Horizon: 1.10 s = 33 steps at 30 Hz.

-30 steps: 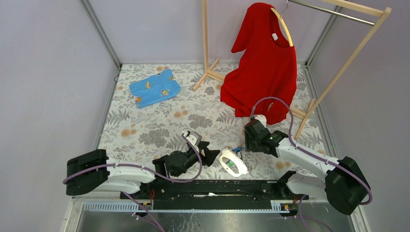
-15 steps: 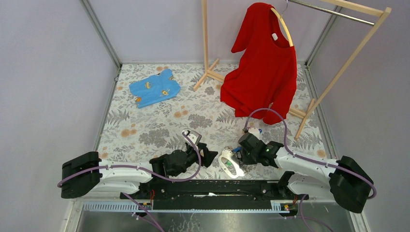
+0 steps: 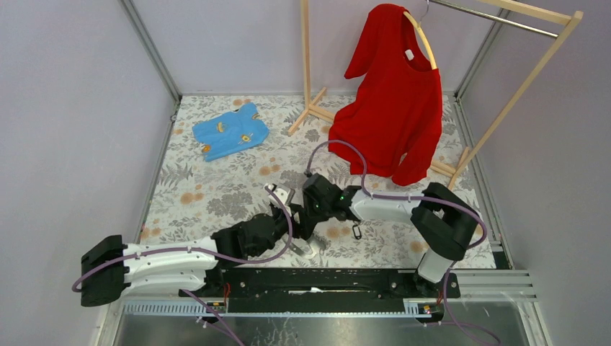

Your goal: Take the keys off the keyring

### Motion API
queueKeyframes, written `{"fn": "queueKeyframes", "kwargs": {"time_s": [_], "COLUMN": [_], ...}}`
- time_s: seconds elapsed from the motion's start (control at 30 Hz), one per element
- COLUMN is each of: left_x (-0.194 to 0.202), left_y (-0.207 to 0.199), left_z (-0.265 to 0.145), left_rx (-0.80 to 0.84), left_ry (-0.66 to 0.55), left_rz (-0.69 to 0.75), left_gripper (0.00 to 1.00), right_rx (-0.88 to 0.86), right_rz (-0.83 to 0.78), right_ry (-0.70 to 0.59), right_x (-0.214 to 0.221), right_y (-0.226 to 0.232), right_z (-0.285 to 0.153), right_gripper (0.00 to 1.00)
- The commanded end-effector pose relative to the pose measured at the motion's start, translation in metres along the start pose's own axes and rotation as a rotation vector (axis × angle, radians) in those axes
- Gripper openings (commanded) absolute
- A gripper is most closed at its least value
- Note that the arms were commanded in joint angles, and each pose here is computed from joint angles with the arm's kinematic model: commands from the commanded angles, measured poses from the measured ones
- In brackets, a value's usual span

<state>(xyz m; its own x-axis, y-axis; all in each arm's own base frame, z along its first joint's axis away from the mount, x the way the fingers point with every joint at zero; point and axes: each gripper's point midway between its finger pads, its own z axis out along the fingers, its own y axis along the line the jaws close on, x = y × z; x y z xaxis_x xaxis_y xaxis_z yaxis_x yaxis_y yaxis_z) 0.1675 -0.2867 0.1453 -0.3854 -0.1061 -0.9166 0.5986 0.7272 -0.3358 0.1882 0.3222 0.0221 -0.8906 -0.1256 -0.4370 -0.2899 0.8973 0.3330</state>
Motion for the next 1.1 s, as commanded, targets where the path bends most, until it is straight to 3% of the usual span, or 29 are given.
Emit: {"fn": "queueKeyframes", "kwargs": {"time_s": [0.0,0.13,0.2,0.4,0.43,0.47,0.5,0.77,1.07], "left_x": [-0.039,-0.063,-0.074,-0.118,-0.123,-0.131,-0.135,-0.16,-0.153], "left_y": [0.0,0.004,0.005,0.001,0.002,0.004,0.006,0.003,0.006], "left_z": [-0.008,-0.02,-0.026,-0.046,-0.049,-0.051,-0.052,-0.055,-0.05], "left_rx": [-0.052,-0.091,-0.108,-0.144,-0.161,-0.191,-0.218,-0.272,-0.316], "left_ry": [-0.047,-0.071,-0.082,-0.106,-0.102,-0.108,-0.104,-0.095,-0.062], "left_rz": [-0.043,-0.07,-0.085,-0.117,-0.122,-0.129,-0.132,-0.114,-0.11], "left_gripper": [0.75,0.84,0.97,0.99,0.99,0.99,0.99,0.99,0.99], "right_rx": [-0.144,-0.113,-0.086,-0.001,0.004,0.005,0.005,-0.021,-0.079], "right_rz": [-0.038,-0.076,-0.074,-0.092,-0.091,-0.088,-0.084,-0.078,-0.052], "right_ry": [-0.089,-0.165,-0.219,-0.385,-0.413,-0.442,-0.476,-0.678,-0.771], "right_x": [-0.059,-0.085,-0.095,-0.118,-0.121,-0.125,-0.128,-0.135,-0.118], "right_y": [0.035,0.026,0.016,-0.009,-0.011,-0.012,-0.014,-0.029,-0.042], "right_z": [-0.002,-0.027,-0.044,-0.111,-0.122,-0.132,-0.144,-0.221,-0.267], "right_gripper": [0.32,0.44,0.52,0.74,0.8,0.95,0.99,1.0,1.0]}}
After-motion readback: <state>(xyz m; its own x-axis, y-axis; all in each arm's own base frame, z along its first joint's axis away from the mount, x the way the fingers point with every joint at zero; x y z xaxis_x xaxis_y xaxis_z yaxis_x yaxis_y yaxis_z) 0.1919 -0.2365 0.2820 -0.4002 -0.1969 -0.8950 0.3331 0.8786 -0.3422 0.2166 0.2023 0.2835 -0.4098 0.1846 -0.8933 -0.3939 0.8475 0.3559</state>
